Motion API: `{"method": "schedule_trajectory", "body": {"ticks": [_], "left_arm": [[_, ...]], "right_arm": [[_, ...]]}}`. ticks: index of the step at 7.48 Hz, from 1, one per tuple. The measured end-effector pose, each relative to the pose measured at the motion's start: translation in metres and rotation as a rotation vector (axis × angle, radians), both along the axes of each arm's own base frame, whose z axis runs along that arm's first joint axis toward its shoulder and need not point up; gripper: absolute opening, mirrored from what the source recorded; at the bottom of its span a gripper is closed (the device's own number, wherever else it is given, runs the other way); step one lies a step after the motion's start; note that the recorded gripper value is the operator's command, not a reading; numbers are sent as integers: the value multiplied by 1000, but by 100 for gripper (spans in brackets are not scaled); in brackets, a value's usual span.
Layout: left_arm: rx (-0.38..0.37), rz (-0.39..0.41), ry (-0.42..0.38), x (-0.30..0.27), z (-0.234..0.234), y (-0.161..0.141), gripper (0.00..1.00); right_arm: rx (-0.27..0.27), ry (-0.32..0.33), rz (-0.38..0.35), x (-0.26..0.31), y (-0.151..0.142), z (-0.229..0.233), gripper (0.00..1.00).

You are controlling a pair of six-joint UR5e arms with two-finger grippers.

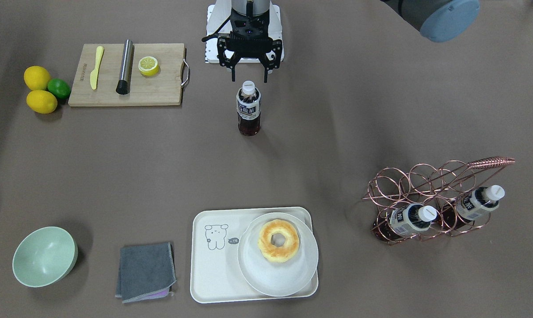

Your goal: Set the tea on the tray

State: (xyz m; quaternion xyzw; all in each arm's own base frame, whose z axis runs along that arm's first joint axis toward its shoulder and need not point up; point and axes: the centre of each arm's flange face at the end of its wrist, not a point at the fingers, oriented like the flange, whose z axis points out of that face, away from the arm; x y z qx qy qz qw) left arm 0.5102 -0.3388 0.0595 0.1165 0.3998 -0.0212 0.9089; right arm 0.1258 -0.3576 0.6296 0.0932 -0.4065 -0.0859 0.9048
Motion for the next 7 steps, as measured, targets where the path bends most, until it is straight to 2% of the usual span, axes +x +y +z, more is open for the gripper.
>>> {"method": "schedule_trajectory", "body": {"ticks": [1, 3, 5, 6, 7], "left_arm": [[4, -1, 12, -5, -3, 1, 94], [19, -11, 57, -28, -14, 3, 88], [11, -22, 97, -68, 8, -7, 85], [-9, -30, 119, -94, 28, -24, 87], [-19, -25, 124, -117, 46, -41, 96]], "right_arm": [[0, -9, 28, 0, -11, -15, 100], [-36, -36, 96, -24, -40, -73, 100], [-66, -60, 132, -59, -72, -130, 100], [-78, -72, 143, -74, -85, -150, 100], [-89, -81, 152, -84, -94, -163, 100]]}}
